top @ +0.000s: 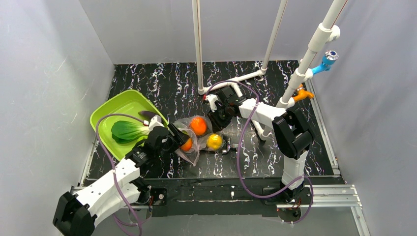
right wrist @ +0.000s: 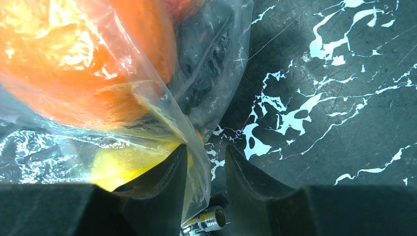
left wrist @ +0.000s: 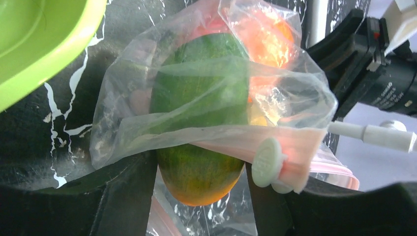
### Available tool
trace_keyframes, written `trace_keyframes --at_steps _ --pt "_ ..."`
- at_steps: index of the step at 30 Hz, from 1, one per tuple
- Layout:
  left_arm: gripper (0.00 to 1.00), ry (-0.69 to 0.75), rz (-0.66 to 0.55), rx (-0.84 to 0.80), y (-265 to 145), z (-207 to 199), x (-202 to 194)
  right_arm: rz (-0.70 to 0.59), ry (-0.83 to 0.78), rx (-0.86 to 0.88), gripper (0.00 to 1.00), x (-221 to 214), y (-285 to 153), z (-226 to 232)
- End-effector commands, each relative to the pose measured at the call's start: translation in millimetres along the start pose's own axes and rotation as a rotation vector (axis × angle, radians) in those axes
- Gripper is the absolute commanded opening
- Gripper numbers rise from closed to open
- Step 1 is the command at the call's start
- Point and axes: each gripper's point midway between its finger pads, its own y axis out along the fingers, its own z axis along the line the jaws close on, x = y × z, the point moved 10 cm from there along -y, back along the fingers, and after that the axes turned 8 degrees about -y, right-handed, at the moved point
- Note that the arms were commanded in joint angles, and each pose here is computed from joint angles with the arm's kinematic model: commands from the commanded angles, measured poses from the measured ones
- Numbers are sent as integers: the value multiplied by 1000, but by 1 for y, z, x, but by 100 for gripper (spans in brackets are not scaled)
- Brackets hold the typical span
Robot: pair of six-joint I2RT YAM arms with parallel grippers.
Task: Open the zip-top bag and remove the fake food
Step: Pick up the fake fruit from the zipper food storage bag.
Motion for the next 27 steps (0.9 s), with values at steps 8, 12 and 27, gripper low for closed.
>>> trace_keyframes --at_steps 8,12,27 --pt "0 86 168 -98 -31 2 -6 48 -11 -33 40 -4 3 -6" --pt "0 108 263 -101 -37 5 -12 47 -13 -33 40 -4 3 -5" --pt "0 159 378 -194 -66 -8 -8 51 -16 -36 41 -5 3 -6"
